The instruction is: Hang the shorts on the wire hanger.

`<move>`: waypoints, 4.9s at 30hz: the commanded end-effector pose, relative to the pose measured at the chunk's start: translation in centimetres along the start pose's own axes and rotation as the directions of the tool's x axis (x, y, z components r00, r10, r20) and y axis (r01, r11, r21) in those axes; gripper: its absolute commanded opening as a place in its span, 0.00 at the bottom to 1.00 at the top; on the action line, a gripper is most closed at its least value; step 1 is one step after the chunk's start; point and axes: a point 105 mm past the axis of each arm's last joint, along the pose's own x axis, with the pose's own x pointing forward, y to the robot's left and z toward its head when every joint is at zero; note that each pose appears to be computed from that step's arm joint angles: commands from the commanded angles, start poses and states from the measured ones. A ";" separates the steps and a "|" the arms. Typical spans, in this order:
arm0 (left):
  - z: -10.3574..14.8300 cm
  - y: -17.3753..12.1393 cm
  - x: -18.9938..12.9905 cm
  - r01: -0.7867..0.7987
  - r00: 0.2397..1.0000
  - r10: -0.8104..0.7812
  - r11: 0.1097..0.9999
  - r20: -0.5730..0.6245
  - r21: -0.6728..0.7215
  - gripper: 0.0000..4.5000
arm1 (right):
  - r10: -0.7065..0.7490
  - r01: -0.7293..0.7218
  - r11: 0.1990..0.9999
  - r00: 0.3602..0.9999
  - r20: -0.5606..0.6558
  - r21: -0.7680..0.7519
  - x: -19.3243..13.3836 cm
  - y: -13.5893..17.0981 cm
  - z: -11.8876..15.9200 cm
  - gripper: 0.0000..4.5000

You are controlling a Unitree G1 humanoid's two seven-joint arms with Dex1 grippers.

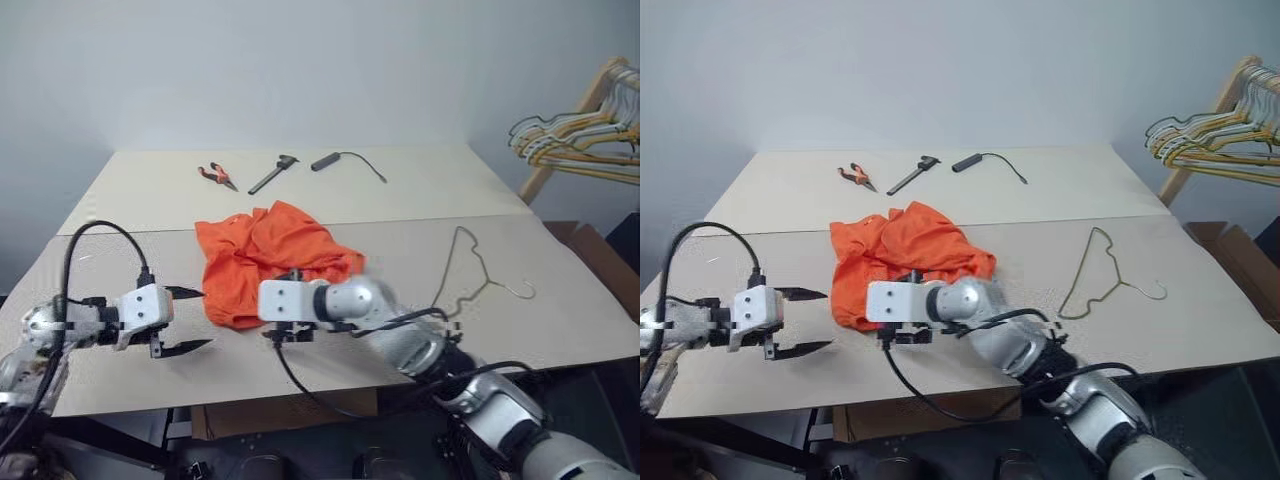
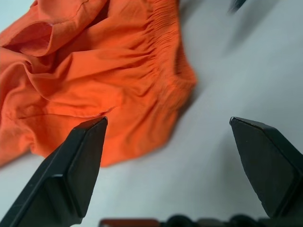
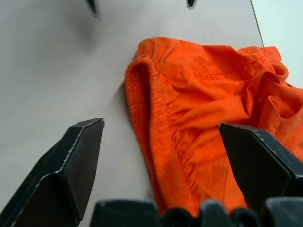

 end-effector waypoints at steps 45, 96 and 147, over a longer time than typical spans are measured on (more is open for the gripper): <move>2.8 -2.6 -0.7 -0.074 0.997 0.076 0.994 0.019 -0.074 1.00 | -0.028 -0.035 0.864 0.993 -0.117 -0.502 -9.8 -3.8 -13.1 0.01; -1.6 1.6 0.9 -0.231 0.954 0.252 0.964 -0.164 0.134 1.00 | 0.003 -0.211 0.881 0.898 -0.441 -0.423 -9.7 -0.6 -11.7 0.01; -2.1 4.0 6.7 0.011 0.987 0.043 0.942 -0.154 0.335 0.00 | -0.144 -0.014 0.896 0.937 -0.319 -0.445 -13.3 -1.9 -11.6 0.00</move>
